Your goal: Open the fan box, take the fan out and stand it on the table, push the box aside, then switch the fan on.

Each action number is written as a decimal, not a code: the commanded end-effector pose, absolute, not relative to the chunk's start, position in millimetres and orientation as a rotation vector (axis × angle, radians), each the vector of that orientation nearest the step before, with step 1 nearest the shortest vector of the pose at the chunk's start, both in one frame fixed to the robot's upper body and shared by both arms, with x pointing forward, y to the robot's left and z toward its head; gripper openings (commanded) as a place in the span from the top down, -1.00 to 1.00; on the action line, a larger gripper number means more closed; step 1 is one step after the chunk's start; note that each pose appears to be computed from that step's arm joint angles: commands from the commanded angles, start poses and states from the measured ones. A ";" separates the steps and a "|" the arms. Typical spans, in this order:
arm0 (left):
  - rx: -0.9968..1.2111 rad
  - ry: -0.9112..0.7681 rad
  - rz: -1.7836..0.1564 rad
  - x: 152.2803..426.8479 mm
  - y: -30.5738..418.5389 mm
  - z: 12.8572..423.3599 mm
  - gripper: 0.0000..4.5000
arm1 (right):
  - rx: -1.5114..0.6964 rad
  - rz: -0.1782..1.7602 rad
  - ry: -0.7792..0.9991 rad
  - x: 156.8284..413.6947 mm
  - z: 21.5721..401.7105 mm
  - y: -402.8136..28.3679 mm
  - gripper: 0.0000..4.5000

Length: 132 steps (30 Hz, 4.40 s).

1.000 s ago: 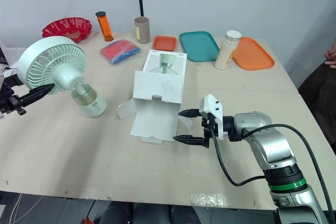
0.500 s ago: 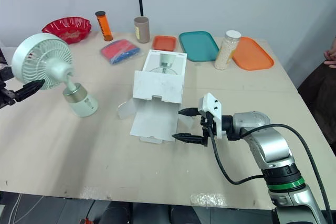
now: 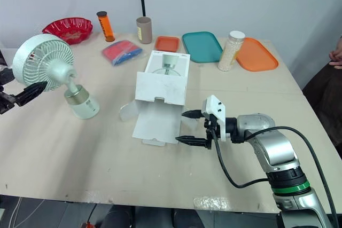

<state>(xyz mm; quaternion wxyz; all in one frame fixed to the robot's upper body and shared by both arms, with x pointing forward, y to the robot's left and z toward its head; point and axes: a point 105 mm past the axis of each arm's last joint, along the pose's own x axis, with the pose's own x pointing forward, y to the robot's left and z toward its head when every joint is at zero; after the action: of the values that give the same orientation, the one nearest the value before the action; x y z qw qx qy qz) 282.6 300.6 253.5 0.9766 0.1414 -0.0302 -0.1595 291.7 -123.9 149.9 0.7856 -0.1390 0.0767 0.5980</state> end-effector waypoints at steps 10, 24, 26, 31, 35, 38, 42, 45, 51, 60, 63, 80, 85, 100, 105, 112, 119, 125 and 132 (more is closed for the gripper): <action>0.305 -0.355 -0.315 241.3 279.6 302.6 -0.90 | -0.338 1.349 0.143 295.2 163.0 -120.8 -1.00; 0.169 -0.195 -0.843 200.9 183.5 261.5 -0.90 | -0.318 1.239 0.068 310.8 185.4 -120.0 -1.00; 0.186 -0.122 -0.888 197.9 179.9 245.3 -0.90 | -0.313 1.211 0.051 312.1 191.6 -120.1 -1.00; 0.171 0.001 -0.870 209.2 190.8 197.6 -0.90 | -0.315 1.086 0.017 311.7 209.9 -124.9 -1.00; 0.180 0.040 -0.910 212.5 190.1 175.5 -0.90 | -0.307 0.992 0.024 306.3 217.1 -130.4 -1.00; 0.168 0.079 -0.953 215.2 185.3 160.0 -0.90 | -0.312 0.902 0.096 301.3 205.0 -133.1 -1.00; 0.181 0.105 -0.983 221.4 183.4 144.5 -0.90 | -0.303 0.849 0.176 305.5 185.4 -122.7 -1.00; 0.181 0.093 -0.976 229.2 183.0 140.0 -0.90 | -0.309 0.807 0.208 315.1 177.4 -117.2 -1.00; 0.201 0.086 -0.973 232.6 179.3 130.1 -0.90 | -0.231 0.721 0.225 339.8 181.1 -99.2 -1.00; 0.188 0.060 -0.952 230.6 170.3 122.4 -0.90 | -0.186 0.532 0.237 368.8 186.4 -109.3 -1.00; 0.193 0.053 -0.951 230.4 168.8 122.9 -0.90 | -0.221 0.528 0.254 368.6 181.9 -110.0 -1.00; 0.187 0.079 -0.936 227.4 171.6 116.5 -0.90 | -0.312 0.654 0.274 352.8 161.5 -100.0 -1.00; 0.167 0.065 -0.920 232.5 171.5 119.3 -0.90 | -0.304 0.608 0.276 361.8 159.7 -103.4 -1.00; 0.167 0.058 -0.916 235.3 169.4 120.2 -1.00 | -0.330 0.607 0.307 361.8 141.7 -104.3 -0.49; 0.169 0.065 -0.919 235.8 169.1 117.6 -1.00 | -0.357 0.659 0.287 352.3 145.6 -100.9 -0.49; 0.170 0.071 -0.929 235.0 167.0 115.7 -1.00 | -0.377 0.746 0.291 335.6 147.0 -94.1 -0.49; 0.169 0.069 -0.933 235.0 164.7 115.9 -1.00 | -0.386 0.693 0.340 339.5 136.8 -105.7 -0.49; 0.177 0.074 -0.935 233.4 163.8 113.6 -1.00 | -0.371 0.602 0.336 353.3 138.9 -118.0 -0.49; 0.176 0.076 -0.935 233.4 163.7 111.6 -1.00 | -0.303 0.605 0.282 353.3 158.1 -118.0 -0.49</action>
<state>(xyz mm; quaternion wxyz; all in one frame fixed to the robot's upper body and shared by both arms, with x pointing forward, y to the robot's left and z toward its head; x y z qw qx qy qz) 234.1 165.4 107.0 0.8891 0.0796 0.0510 -0.4479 352.7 -112.5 161.0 0.9300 -0.1660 0.1233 0.3040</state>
